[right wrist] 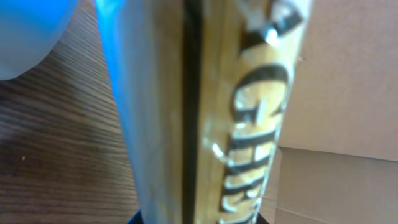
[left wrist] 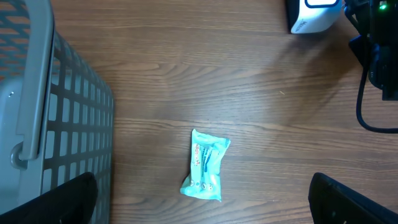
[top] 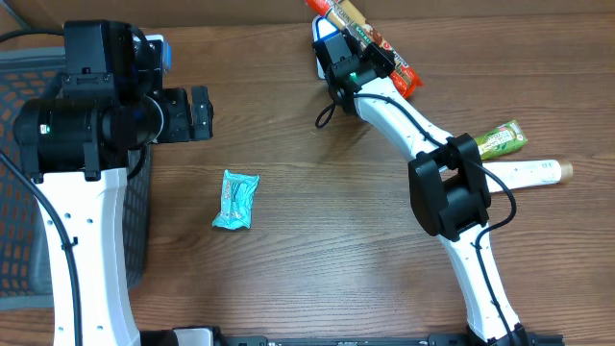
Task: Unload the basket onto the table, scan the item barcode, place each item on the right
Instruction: 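Hold the spaghetti pack up to the white scanner, then carry the spaghetti right and lay it beside the pouch and tube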
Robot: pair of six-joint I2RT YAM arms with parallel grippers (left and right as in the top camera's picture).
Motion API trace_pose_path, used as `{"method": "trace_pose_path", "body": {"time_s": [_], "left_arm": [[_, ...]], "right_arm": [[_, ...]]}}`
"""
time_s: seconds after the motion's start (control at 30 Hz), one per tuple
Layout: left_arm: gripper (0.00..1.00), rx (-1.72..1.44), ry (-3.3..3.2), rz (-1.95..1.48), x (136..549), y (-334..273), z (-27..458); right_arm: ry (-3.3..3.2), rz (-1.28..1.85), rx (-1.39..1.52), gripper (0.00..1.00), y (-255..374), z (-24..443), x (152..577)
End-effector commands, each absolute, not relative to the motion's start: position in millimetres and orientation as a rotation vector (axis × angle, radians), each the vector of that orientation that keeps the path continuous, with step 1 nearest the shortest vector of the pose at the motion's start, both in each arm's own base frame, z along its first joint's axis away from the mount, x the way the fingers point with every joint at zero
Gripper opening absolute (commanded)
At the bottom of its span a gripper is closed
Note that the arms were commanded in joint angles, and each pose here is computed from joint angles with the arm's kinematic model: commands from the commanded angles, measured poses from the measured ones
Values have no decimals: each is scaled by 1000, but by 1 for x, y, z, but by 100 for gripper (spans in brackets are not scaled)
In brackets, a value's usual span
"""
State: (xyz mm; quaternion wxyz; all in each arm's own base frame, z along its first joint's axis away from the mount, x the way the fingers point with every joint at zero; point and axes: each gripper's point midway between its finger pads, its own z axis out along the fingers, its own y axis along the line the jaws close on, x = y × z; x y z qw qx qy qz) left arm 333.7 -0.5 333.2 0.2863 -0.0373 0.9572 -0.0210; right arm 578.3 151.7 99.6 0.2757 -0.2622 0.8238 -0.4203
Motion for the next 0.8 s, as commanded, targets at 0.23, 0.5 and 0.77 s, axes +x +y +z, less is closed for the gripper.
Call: {"method": "trace_pose_path", "body": {"time_s": [0.23, 0.5, 0.77], "left_arm": [[99, -87, 2562, -41, 335, 2, 331], [100, -87, 2562, -41, 335, 2, 331], [100, -86, 2562, -41, 335, 1, 331]], "right_arm": [[2089, -1278, -532, 4, 154, 152, 572], [2179, -1011, -469, 3, 174, 179, 546], [2486, 107, -280, 4, 185, 257, 476]]}}
